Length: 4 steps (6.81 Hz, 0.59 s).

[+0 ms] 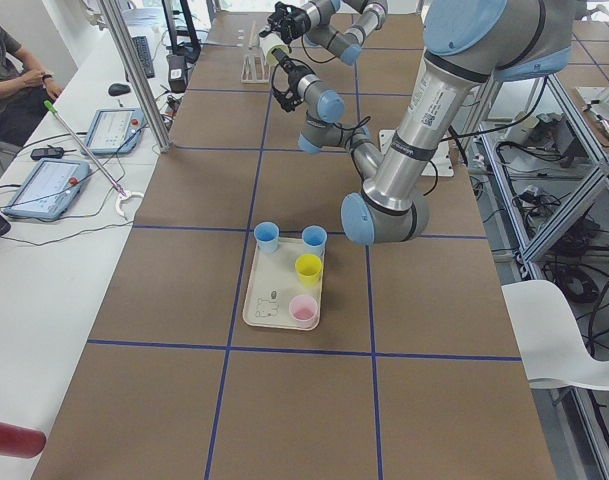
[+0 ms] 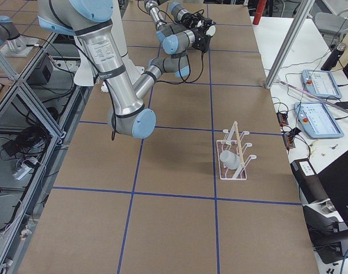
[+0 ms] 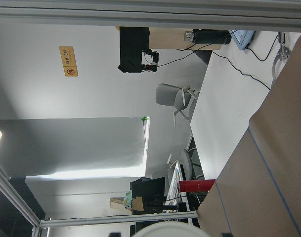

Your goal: Transfer IKEA cup to right arm and place on rack

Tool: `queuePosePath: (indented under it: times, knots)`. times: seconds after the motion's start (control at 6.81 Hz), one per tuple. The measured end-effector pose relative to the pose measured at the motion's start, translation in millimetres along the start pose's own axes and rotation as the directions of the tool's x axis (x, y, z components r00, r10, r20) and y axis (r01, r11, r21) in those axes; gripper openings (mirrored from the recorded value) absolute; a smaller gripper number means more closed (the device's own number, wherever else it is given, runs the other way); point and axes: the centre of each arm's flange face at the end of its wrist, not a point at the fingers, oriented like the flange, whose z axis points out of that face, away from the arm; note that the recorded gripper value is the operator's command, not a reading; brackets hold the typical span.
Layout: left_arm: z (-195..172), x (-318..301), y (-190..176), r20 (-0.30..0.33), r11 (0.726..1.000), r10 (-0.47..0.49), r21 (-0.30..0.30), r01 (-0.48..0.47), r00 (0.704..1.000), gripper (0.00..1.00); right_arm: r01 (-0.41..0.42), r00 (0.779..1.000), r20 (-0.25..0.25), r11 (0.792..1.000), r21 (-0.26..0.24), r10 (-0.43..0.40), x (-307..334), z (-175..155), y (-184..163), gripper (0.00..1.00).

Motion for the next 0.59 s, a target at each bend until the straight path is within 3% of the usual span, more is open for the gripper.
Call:
queuePosePath:
  times: [0.29, 0.59]
  knots:
    - [-1, 0, -2, 0.001, 1.000, 0.008, 0.002, -0.008, 1.000, 1.00, 0.013, 1.000, 0.004, 1.000, 0.023, -0.013, -4, 1, -13, 0.00]
    - [-1, 4, -3, -0.002, 1.000, 0.027, 0.002, -0.027, 1.000, 1.00, 0.066, 0.998, -0.016, 0.993, 0.097, -0.065, -4, 8, -58, 0.00]
